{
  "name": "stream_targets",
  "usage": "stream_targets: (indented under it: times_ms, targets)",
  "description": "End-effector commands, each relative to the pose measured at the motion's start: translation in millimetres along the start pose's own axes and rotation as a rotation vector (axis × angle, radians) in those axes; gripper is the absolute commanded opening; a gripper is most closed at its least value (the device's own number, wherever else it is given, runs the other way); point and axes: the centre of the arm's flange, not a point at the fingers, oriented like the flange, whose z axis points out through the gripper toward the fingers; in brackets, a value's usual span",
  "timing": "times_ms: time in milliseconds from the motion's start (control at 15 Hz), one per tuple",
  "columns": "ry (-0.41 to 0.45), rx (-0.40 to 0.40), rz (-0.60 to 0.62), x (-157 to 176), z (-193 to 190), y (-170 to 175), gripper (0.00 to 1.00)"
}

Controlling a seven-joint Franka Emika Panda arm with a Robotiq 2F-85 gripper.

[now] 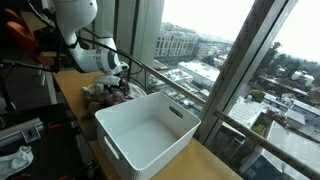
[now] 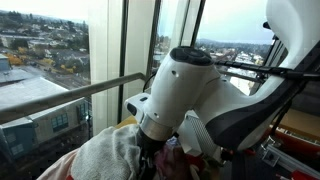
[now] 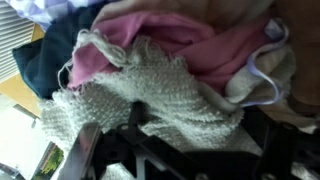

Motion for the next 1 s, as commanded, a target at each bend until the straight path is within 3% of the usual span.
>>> stream_targets:
  times_ms: [0,67,200,467,800,933]
  targets:
    - [-0.025,0.020,-0.040,12,43,0,1.00]
    - [-0.036,0.030,-0.039,9,49,-1,0.75]
    - [-0.053,0.043,-0.023,8,52,1,0.66]
    - [-0.060,0.046,0.005,5,32,4,0.36]
    - [-0.096,0.050,0.101,10,-37,15,0.02]
    - [-0.111,0.048,0.143,14,-77,23,0.05]
